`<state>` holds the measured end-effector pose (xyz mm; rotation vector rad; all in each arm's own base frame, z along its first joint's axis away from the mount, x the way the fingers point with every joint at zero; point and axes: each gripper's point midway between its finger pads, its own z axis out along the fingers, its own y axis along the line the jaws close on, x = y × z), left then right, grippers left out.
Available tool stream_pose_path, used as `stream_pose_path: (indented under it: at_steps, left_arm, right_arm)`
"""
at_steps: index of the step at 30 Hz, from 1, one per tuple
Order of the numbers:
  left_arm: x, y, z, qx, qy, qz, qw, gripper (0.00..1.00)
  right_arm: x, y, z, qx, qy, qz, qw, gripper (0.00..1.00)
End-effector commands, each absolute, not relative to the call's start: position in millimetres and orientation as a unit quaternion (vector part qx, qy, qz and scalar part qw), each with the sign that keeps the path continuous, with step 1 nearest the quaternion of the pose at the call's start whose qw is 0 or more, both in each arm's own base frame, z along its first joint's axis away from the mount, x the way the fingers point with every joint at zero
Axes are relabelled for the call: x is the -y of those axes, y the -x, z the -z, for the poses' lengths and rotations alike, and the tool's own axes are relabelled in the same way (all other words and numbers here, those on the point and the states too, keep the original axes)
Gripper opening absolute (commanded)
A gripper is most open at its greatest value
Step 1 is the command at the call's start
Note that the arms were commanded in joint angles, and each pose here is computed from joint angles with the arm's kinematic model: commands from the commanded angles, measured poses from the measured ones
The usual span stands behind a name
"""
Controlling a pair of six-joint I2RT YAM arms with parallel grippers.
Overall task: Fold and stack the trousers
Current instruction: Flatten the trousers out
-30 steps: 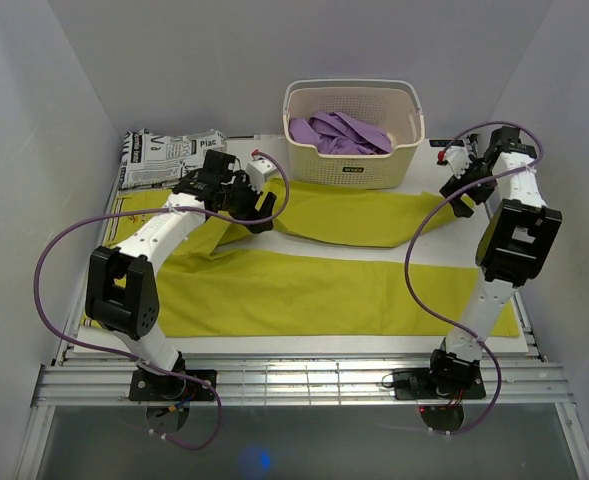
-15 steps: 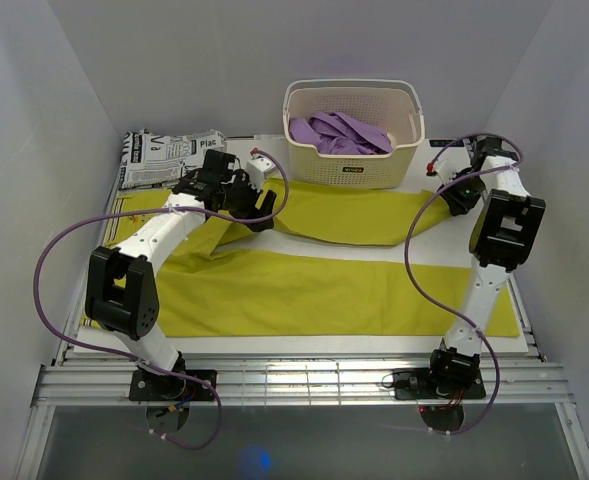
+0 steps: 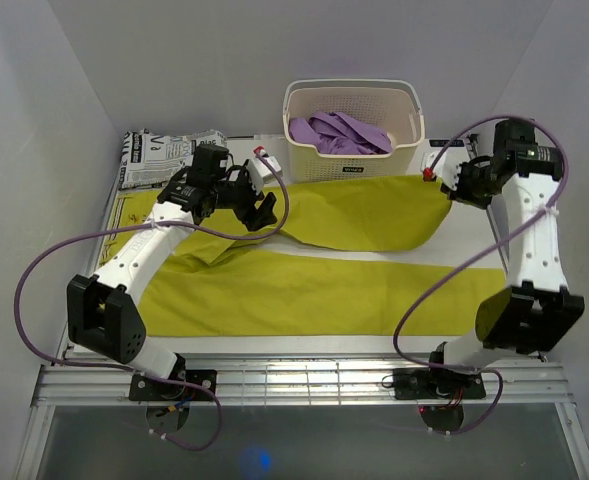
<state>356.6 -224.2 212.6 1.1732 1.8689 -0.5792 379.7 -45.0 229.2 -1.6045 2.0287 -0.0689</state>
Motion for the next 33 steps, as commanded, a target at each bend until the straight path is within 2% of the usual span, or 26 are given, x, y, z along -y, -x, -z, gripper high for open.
stream_pose_path:
  at_steps: [1, 5, 9, 11, 12, 15, 20, 21, 22, 23, 26, 27, 33]
  left_arm:
    - [232, -336, -250, -0.682, -0.511, 0.247, 0.461, 0.8]
    - [235, -326, -256, -0.668, -0.511, 0.265, 0.471, 0.81]
    - [236, -340, -244, -0.687, -0.495, 0.243, 0.473, 0.82]
    - [239, -349, -232, -0.703, -0.485, 0.231, 0.467, 0.81]
    - [238, -357, -229, -0.719, -0.463, 0.223, 0.468, 0.8]
    - [232, -377, -216, -0.763, -0.401, 0.215, 0.459, 0.76]
    - [208, -392, -225, -0.783, -0.318, 0.252, 0.471, 0.75]
    - [206, -392, -229, -0.78, -0.312, 0.258, 0.478, 0.75]
    - [199, -393, -228, -0.785, -0.295, 0.264, 0.476, 0.75]
    - [197, -393, -230, -0.785, -0.286, 0.27, 0.478, 0.75]
    - [185, -391, -237, -0.783, -0.267, 0.281, 0.487, 0.75]
    - [177, -390, -244, -0.78, -0.26, 0.278, 0.496, 0.76]
    - [153, -385, -245, -0.785, -0.236, 0.271, 0.505, 0.76]
  right_arm:
    - [1, -315, -230, -0.706, 0.661, -0.015, 0.253, 0.08]
    - [-20, -283, -204, -0.691, 0.685, -0.043, 0.227, 0.08]
    - [-10, -319, -165, -0.742, 0.647, -0.073, 0.161, 0.08]
    - [-14, -338, -163, -0.763, 0.619, -0.09, 0.161, 0.08]
    - [-23, -361, -163, -0.764, 0.616, -0.095, 0.167, 0.08]
    - [-60, -385, -157, -0.759, 0.626, -0.09, 0.152, 0.08]
    - [-133, -387, -152, -0.742, 0.647, -0.093, 0.149, 0.08]
    - [-159, -379, -148, -0.728, 0.665, -0.092, 0.142, 0.14]
    - [-174, -379, -146, -0.729, 0.662, -0.093, 0.149, 0.33]
    - [-188, -376, -143, -0.726, 0.665, -0.097, 0.149, 0.41]
    - [-241, -358, -159, -0.706, 0.672, -0.147, 0.17, 0.8]
    - [-245, -356, -166, -0.706, 0.668, -0.155, 0.175, 0.96]
    - [-219, -365, -194, -0.743, 0.604, -0.168, 0.236, 0.97]
